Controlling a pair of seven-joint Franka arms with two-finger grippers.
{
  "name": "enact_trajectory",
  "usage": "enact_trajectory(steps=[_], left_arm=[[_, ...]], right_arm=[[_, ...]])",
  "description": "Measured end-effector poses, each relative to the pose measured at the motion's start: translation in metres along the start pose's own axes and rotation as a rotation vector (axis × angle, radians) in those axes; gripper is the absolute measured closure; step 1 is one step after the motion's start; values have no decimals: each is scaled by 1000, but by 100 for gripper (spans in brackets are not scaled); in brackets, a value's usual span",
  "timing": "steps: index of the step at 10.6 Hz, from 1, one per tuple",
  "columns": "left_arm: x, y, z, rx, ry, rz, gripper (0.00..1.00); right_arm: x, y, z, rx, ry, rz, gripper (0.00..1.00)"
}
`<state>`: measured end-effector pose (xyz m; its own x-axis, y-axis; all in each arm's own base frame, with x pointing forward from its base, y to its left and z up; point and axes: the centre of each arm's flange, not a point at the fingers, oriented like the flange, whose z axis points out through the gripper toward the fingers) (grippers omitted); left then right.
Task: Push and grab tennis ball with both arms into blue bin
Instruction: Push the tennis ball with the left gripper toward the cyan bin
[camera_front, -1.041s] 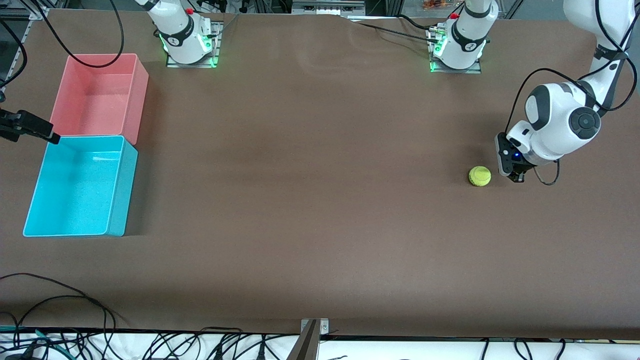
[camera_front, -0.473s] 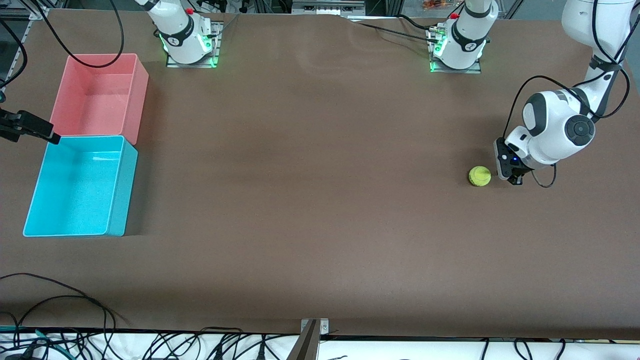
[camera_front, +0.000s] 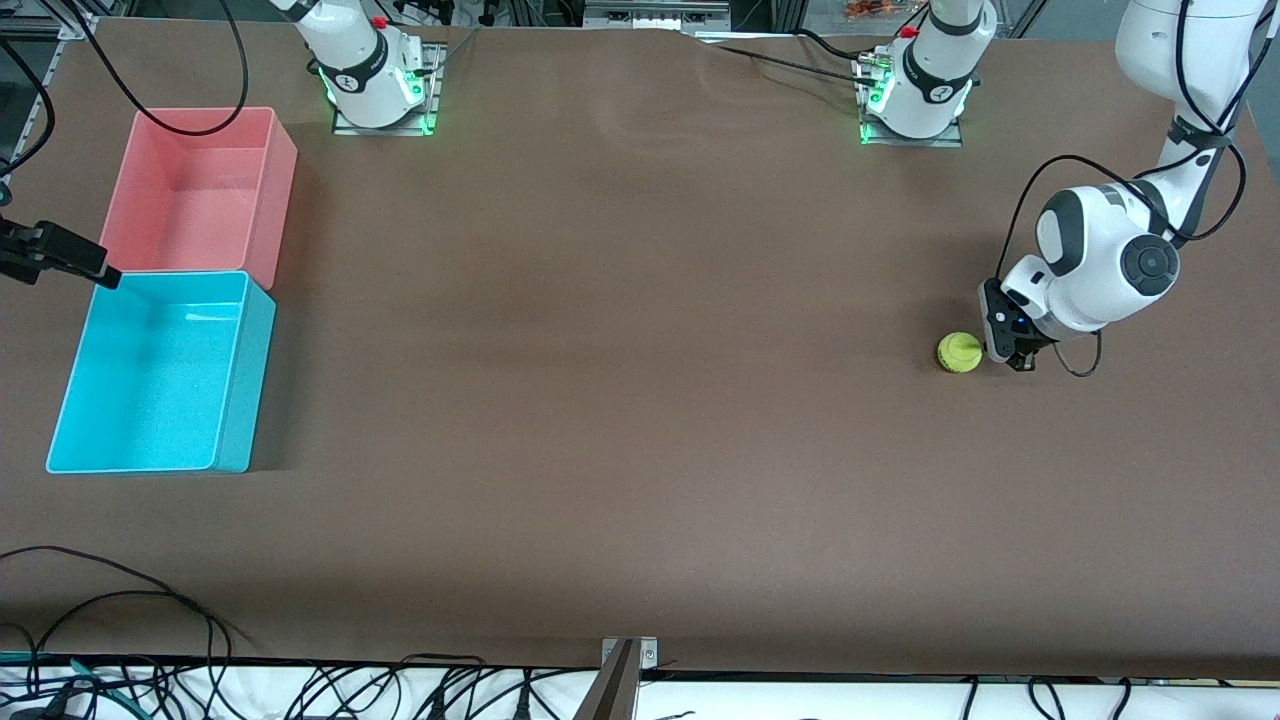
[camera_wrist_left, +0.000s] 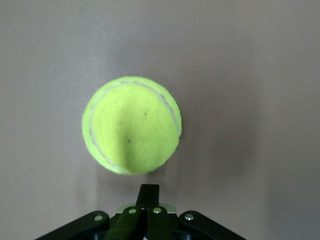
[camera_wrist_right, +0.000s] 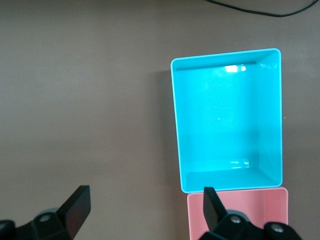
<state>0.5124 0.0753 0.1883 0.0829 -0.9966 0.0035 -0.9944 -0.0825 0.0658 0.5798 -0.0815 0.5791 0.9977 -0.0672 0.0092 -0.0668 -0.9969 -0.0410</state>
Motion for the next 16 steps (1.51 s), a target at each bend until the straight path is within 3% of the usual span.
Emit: enact_trajectory(steps=[16], left_arm=[[-6,-23,9,27,-4,-10,99]], right_arm=[[0,0,1,0,-1,1,0]])
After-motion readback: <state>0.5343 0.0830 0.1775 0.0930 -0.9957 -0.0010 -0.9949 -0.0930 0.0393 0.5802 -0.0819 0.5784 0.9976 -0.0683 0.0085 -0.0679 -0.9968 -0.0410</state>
